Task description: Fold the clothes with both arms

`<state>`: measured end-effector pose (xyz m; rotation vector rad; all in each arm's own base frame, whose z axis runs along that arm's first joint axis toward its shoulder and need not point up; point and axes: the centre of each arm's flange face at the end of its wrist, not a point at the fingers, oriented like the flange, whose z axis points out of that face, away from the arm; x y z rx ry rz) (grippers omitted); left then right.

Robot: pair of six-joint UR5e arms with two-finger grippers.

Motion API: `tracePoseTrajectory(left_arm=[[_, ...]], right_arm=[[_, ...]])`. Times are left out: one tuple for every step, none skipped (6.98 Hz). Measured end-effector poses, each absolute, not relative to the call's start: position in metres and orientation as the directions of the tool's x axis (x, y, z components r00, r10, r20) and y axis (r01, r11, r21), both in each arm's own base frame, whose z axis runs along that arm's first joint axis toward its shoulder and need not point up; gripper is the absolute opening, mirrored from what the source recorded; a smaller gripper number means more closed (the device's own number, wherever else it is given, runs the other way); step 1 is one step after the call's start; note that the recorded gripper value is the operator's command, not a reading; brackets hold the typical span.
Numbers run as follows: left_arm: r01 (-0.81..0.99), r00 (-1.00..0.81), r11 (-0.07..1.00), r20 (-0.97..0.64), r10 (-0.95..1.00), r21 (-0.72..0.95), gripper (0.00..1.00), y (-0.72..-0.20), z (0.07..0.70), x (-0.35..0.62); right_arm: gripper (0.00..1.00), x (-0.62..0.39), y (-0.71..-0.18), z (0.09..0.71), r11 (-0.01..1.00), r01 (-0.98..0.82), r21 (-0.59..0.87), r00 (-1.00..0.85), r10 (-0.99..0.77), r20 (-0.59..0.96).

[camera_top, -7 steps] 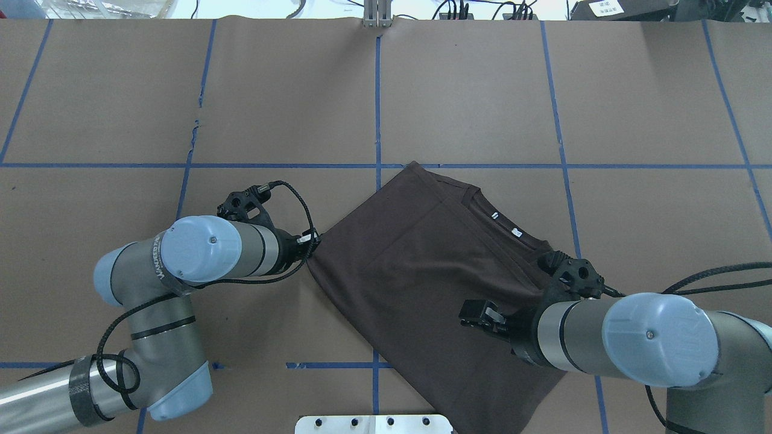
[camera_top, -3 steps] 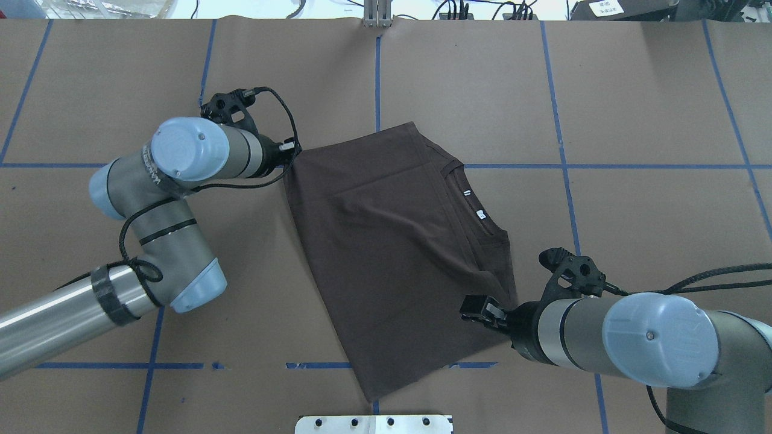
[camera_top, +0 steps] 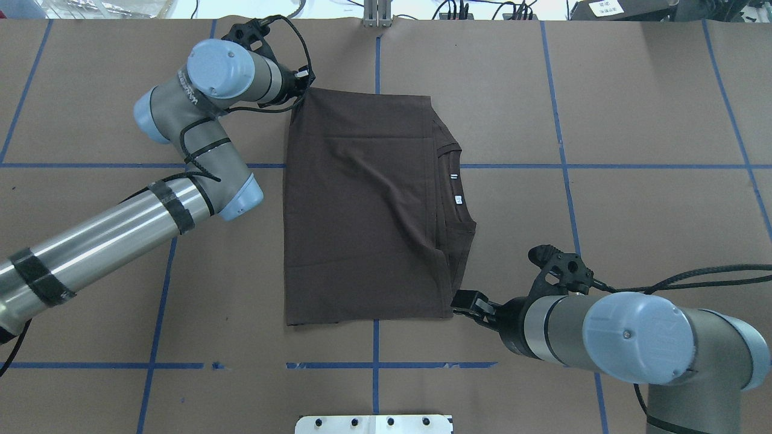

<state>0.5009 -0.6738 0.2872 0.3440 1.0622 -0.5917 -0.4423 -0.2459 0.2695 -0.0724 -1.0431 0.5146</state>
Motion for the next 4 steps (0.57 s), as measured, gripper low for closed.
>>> tracePoseTrajectory(left_arm=[[0.594,0.337,0.804,-0.901,-0.272,-0.021,0.55,-0.677,0.278,0.495],[0.563,0.306,0.826,-0.921,-0.24,-0.028,0.55,-0.656,0.276,0.479],[0.529,0.277,0.848,-0.938,-0.21,-0.033,0.55,-0.626,0.283,0.455],[0.51,0.257,0.859,-0.947,-0.192,-0.035,0.55,-0.605,0.286,0.439]], right_arm=[[1.0,-0.456,-0.251,0.265,0.875,-0.389,-0.288,0.388,0.439,0.811],[0.99,-0.469,-0.258,0.264,0.867,-0.416,-0.272,0.384,0.439,0.812],[0.87,-0.485,-0.265,0.265,0.859,-0.444,-0.257,0.384,0.441,0.811],[0.82,-0.505,-0.274,0.266,0.85,-0.467,-0.243,0.39,0.445,0.806]])
